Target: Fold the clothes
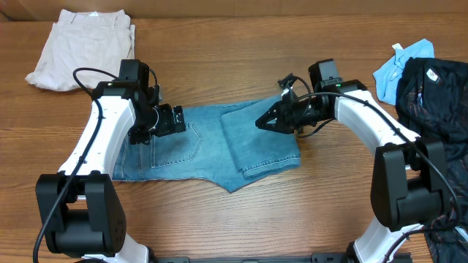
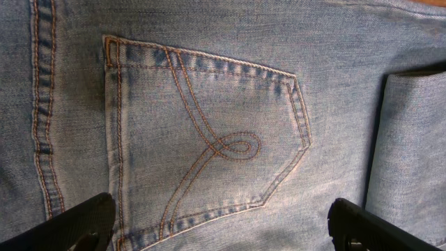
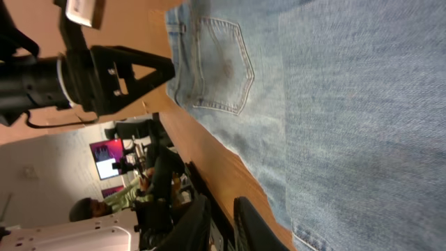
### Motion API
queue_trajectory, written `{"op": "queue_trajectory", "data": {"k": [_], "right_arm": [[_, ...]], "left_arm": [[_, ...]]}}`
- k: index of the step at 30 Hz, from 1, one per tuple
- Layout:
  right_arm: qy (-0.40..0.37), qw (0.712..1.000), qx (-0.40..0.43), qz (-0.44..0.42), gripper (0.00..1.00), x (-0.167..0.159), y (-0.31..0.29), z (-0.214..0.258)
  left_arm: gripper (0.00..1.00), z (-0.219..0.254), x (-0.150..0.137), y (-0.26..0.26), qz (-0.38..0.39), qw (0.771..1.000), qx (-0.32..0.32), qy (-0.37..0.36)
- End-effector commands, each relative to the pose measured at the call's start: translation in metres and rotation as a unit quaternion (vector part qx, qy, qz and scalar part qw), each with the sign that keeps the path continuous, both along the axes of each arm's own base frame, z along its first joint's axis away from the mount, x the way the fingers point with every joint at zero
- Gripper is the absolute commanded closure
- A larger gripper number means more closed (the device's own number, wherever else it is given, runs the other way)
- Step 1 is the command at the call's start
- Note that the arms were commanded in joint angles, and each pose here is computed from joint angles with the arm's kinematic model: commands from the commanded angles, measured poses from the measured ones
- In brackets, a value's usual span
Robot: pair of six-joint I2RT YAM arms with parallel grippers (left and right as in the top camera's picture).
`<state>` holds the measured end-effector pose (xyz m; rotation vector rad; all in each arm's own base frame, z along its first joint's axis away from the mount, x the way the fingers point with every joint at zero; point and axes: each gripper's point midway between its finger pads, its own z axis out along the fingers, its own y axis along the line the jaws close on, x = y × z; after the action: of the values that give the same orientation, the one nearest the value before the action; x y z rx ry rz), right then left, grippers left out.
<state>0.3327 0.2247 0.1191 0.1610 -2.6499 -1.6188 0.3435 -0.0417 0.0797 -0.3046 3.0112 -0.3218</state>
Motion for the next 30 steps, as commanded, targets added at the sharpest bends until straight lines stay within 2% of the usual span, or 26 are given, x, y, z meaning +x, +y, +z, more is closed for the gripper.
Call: {"op": "queue_trajectory", "data": {"k": [1,11,16,17,18,25,28,30], "right_arm": [[0.007,1.0,-0.015,0.019,0.85,-0.011,0.013,-0.011],[0.047,0.997,-0.028,0.063,0.88,-0.027,0.067,-0.067],[0.053,0.995,-0.064,0.053,0.88,-0.023,0.07,-0.103],[0.057,0.995,-0.065,0.051,0.91,-0.023,0.07,-0.106],[0.056,0.995,-0.065,0.049,0.96,-0.021,0.069,-0.106],[0.029,0.996,-0.081,0.021,0.96,0.003,0.052,-0.077],[-0.02,0.992,-0.12,0.02,0.92,0.014,0.038,-0.053],[-0.061,0.975,-0.213,-0.005,0.73,0.023,0.011,-0.028]], "left_arm": [[0.0,0.001,0.0,-0.002,0.0,1.0,-0.003,-0.003],[0.0,0.001,-0.001,-0.002,-0.001,1.0,-0.003,-0.002],[0.0,0.001,-0.001,-0.002,-0.001,1.0,-0.003,-0.001],[0.0,0.001,-0.001,-0.002,0.0,1.0,-0.003,-0.001],[0.0,0.001,-0.001,-0.002,-0.001,1.0,-0.003,-0.001],[0.0,0.001,-0.001,-0.002,-0.001,1.0,-0.003,-0.001],[0.0,0.001,-0.001,-0.002,-0.001,1.0,-0.002,-0.002],[0.0,0.0,-0.001,0.003,0.001,1.0,0.011,-0.002]]}}
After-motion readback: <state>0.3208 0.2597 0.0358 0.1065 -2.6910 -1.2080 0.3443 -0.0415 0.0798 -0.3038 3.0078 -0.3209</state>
